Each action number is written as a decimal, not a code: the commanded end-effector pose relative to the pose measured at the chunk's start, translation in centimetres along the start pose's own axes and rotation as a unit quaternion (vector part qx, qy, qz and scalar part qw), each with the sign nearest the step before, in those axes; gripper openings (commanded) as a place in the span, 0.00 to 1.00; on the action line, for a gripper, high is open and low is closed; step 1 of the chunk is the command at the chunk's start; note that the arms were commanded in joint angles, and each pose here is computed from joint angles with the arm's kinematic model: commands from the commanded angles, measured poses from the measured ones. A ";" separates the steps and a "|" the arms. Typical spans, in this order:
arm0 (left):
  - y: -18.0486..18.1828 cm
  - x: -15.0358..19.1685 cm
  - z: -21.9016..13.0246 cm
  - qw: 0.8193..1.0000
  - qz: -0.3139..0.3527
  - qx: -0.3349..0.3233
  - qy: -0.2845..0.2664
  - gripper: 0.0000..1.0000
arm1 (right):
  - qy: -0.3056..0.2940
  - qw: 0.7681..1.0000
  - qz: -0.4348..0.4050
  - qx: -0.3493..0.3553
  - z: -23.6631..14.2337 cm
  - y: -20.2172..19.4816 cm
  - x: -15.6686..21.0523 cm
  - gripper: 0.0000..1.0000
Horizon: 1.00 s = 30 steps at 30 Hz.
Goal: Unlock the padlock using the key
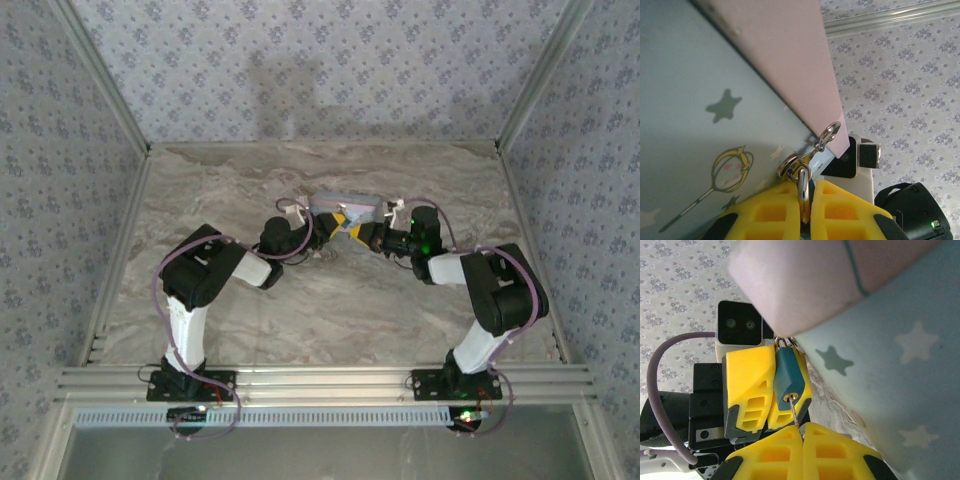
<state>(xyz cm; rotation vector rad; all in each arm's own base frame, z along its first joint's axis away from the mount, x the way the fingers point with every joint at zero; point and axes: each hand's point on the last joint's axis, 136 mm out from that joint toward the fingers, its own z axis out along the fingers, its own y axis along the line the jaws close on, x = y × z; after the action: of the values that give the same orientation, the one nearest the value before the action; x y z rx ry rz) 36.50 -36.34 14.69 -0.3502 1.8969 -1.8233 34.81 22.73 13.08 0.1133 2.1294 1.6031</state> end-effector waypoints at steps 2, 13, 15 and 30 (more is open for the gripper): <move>-4.9 4.6 0.3 0.992 0.031 0.085 0.092 0.00 | -0.055 0.998 -0.024 0.016 -0.7 0.2 -3.3 0.00; -4.9 4.7 0.3 0.991 0.032 0.085 0.096 0.00 | -0.028 0.999 0.001 0.023 -0.6 0.3 -3.7 0.00; -5.0 4.8 0.3 0.991 0.032 0.086 0.096 0.00 | -0.026 0.999 -0.007 0.036 -0.6 0.1 -3.6 0.00; -4.8 4.8 0.3 0.991 0.031 0.085 0.096 0.00 | -0.002 0.992 -0.086 0.089 -1.1 0.4 -3.5 0.00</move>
<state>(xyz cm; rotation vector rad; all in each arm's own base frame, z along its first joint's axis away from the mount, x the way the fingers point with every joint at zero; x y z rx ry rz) 36.13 -36.64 14.56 -0.3391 1.9113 -1.8313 34.80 22.17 13.35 0.0262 2.2517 1.5299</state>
